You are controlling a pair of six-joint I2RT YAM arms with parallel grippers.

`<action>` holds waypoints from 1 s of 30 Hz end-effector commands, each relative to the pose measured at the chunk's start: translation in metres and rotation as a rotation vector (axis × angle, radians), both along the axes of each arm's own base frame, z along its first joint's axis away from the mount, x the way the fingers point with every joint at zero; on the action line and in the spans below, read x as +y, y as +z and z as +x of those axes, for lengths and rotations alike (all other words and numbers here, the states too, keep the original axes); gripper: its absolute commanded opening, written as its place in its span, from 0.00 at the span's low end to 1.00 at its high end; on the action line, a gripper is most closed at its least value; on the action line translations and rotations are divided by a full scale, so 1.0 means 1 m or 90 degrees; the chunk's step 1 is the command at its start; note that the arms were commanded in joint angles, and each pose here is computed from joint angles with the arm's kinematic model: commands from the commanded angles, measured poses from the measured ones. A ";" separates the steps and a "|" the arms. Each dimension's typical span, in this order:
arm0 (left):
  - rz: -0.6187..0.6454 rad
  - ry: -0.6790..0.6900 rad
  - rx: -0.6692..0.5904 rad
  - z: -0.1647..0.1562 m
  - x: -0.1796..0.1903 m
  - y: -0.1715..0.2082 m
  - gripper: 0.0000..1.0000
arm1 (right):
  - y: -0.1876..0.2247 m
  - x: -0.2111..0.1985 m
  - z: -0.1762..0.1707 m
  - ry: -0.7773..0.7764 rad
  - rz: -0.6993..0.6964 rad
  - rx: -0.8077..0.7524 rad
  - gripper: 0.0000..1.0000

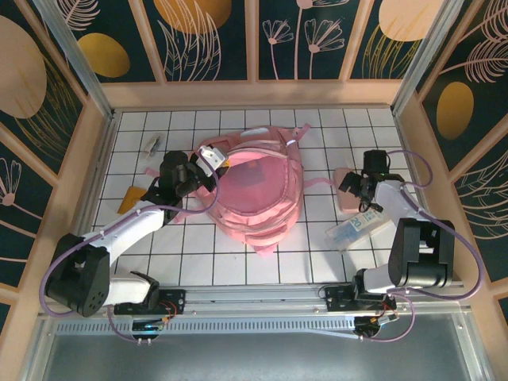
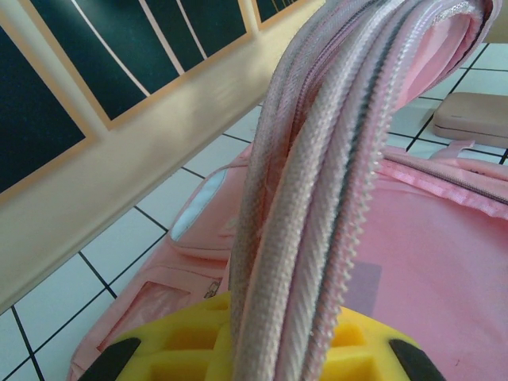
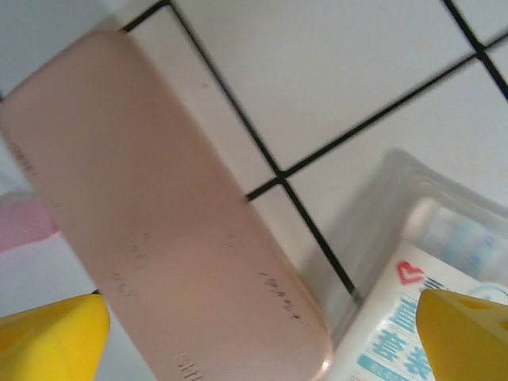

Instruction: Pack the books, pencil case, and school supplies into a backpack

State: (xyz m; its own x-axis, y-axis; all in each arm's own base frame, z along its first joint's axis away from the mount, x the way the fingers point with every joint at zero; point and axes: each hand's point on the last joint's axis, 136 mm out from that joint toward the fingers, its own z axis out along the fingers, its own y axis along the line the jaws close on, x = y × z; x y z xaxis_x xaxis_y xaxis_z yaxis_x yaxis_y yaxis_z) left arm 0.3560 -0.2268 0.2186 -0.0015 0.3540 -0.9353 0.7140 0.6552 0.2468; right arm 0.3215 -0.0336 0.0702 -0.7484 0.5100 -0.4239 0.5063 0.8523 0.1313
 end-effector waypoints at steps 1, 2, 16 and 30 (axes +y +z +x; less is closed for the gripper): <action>-0.077 -0.039 -0.087 -0.001 -0.013 0.057 0.00 | 0.000 -0.027 -0.030 -0.191 0.054 -0.006 0.99; -0.077 -0.039 -0.086 -0.002 -0.013 0.057 0.00 | -0.006 -0.035 -0.043 -0.251 0.080 -0.004 0.99; -0.075 -0.046 -0.073 -0.001 -0.015 0.046 0.00 | -0.040 0.013 -0.110 -0.260 0.135 0.094 0.99; -0.066 -0.042 -0.070 -0.003 -0.012 0.041 0.00 | -0.088 0.029 -0.107 -0.231 0.096 0.182 0.96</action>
State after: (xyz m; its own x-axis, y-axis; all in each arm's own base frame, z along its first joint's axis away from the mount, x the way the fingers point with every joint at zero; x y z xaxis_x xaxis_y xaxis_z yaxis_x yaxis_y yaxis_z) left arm 0.3553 -0.2305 0.2146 -0.0100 0.3452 -0.9385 0.7302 0.6437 0.2290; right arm 0.2166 -0.0176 0.0080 -0.6010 0.7782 -0.1821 0.7887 0.6143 0.0224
